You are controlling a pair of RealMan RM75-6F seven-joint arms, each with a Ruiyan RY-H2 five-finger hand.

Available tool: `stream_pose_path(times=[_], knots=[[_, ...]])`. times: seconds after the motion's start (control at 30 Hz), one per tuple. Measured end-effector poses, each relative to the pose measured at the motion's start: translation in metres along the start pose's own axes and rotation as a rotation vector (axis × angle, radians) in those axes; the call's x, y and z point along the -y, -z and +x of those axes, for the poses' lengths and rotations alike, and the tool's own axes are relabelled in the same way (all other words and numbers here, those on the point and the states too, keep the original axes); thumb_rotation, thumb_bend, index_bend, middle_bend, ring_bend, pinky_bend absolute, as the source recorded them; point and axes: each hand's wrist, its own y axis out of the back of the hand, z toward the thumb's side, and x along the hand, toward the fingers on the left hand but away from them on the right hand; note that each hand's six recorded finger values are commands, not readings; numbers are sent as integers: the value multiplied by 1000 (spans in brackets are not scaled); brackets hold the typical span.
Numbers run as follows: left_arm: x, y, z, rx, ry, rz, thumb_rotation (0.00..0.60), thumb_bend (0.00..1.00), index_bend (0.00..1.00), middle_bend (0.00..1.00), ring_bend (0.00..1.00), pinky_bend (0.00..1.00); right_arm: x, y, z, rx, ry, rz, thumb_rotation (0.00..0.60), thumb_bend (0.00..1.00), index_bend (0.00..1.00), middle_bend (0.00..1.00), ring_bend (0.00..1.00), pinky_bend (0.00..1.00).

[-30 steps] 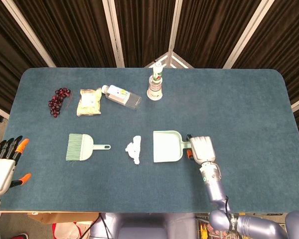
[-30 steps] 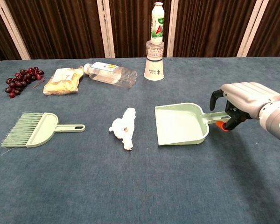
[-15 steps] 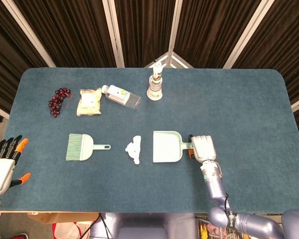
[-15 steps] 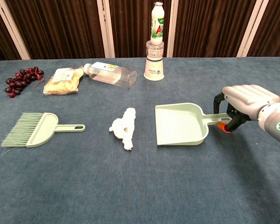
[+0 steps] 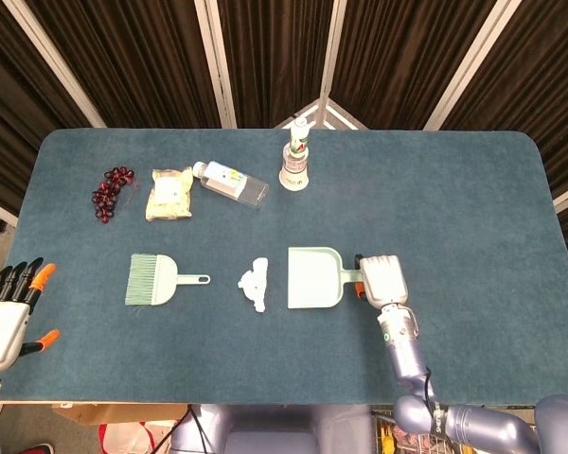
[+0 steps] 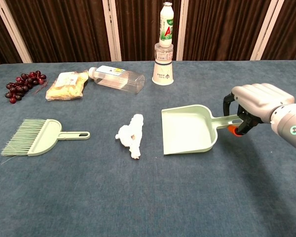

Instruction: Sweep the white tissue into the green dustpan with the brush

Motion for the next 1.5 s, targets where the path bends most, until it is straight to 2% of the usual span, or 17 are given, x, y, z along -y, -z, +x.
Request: stream_pose_path(times=[0.13, 0.23, 0.3, 0.47, 0.7, 0.8, 1.03, 1.2, 1.5], knots=[[1, -4, 2, -5, 36, 5, 600, 3, 0, 32, 72, 88, -3, 1, 0, 0, 6, 1, 600, 384, 600, 943, 916, 871], [0, -7, 6, -16, 76, 13, 600, 17, 14, 171, 196, 191, -5, 1, 0, -2, 10, 6, 600, 384, 600, 942, 916, 871], [-2, -10, 11, -20, 96, 25, 600, 31, 50, 308, 309, 298, -6, 1, 0, -3, 13, 11, 600, 384, 600, 942, 916, 871], [-9, -20, 32, 4, 99, 69, 600, 67, 146, 553, 523, 518, -11, -3, 0, -8, 20, 12, 600, 383, 600, 943, 916, 871], [-6, -46, 62, 65, 108, 42, 600, 173, 277, 794, 771, 746, -12, -8, 0, -11, 23, 17, 600, 384, 600, 942, 916, 871], [-1, -62, 71, 96, 123, 28, 600, 218, 344, 871, 842, 801, -12, -9, 0, -11, 23, 20, 600, 384, 600, 942, 916, 871], [8, -98, 84, 155, 138, 28, 600, 267, 411, 924, 887, 853, -12, -9, -1, -15, 22, 22, 600, 384, 600, 942, 916, 871], [13, -121, 91, 182, 146, 27, 600, 301, 424, 935, 896, 866, -12, -10, -1, -19, 22, 23, 600, 384, 600, 943, 916, 871], [30, -150, 107, 159, 182, 5, 600, 314, 418, 939, 900, 873, -12, -12, -1, -26, 22, 25, 600, 385, 600, 943, 916, 871]])
